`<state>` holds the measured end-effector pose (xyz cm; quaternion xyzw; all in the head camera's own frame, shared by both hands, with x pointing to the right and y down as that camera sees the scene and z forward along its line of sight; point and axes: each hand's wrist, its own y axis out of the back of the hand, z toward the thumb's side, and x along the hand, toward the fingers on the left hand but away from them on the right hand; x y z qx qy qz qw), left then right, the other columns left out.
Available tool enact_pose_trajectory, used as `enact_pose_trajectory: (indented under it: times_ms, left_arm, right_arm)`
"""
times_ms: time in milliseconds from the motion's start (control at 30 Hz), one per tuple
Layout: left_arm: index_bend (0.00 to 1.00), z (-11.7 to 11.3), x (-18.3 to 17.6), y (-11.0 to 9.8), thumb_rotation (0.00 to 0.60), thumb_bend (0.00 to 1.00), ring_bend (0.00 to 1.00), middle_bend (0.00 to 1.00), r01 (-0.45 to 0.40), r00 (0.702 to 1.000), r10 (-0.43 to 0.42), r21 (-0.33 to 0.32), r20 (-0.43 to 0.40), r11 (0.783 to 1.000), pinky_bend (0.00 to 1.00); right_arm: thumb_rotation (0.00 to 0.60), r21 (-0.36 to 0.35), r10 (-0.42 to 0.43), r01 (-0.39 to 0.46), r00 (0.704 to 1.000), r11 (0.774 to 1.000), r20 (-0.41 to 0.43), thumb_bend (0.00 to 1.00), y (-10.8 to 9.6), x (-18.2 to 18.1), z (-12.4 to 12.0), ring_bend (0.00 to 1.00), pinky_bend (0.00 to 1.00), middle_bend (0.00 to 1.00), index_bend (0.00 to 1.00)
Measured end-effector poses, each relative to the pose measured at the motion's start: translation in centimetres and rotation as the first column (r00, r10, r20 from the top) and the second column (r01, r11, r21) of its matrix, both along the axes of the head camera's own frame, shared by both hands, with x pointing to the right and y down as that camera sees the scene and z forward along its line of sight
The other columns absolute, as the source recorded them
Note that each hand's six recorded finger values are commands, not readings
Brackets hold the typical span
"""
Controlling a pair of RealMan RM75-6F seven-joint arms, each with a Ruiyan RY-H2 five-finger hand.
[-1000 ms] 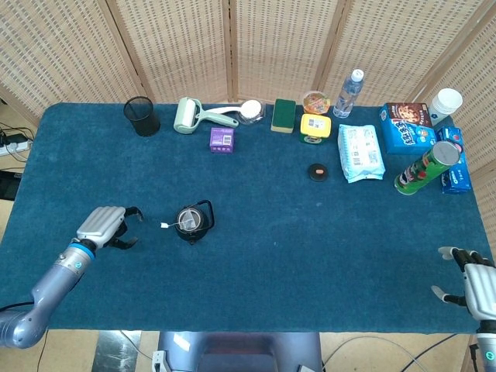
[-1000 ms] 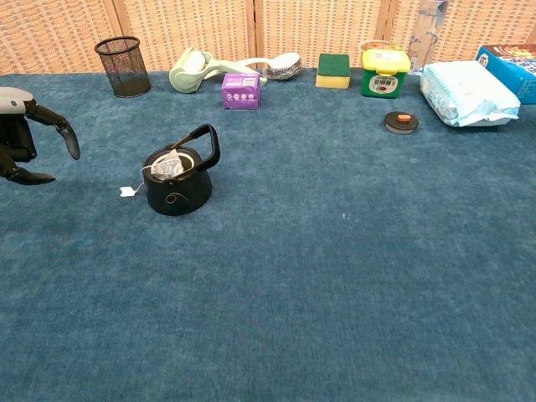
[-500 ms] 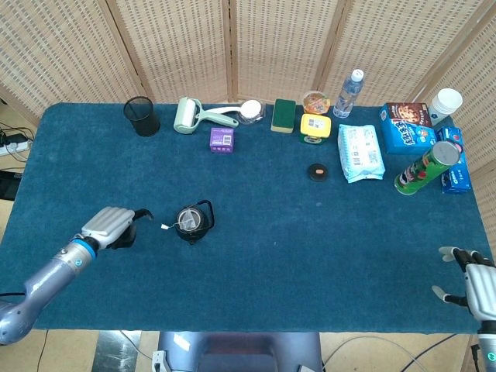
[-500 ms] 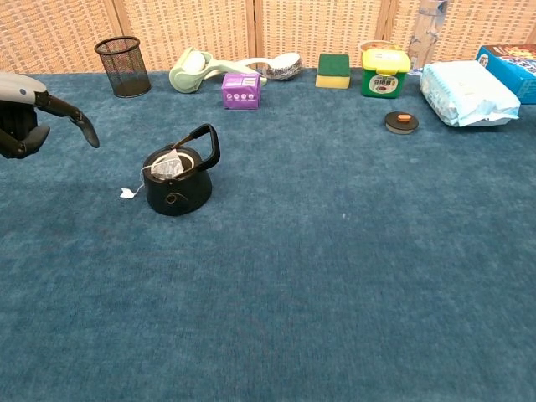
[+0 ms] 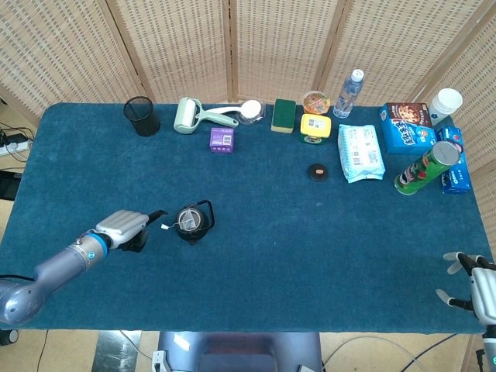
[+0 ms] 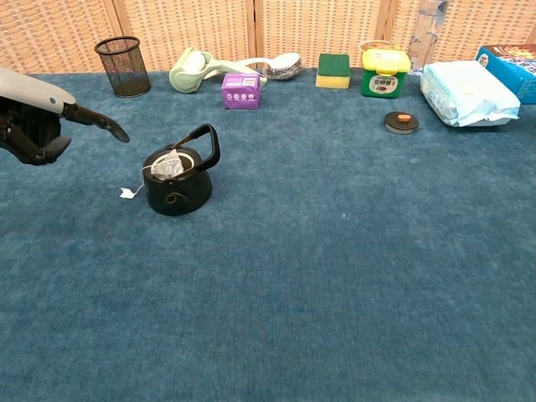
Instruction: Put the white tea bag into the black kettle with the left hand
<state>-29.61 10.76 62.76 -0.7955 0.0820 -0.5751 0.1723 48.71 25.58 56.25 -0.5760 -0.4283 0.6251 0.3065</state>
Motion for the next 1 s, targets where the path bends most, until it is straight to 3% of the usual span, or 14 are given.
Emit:
enact_pose_trajectory:
  times_ms: [1000]
  left_arm:
    - [0.00,3.5,4.8,0.1,0.600,1.00,1.00,1.00,-0.026,0.999,0.023,-0.088,-0.029,0.996,0.95]
  right_arm:
    - [0.600,0.013,0.055,-0.055,0.998,0.998,-0.005,0.10,1.2,1.9,-0.4,0.34,0.40,0.50,0.35]
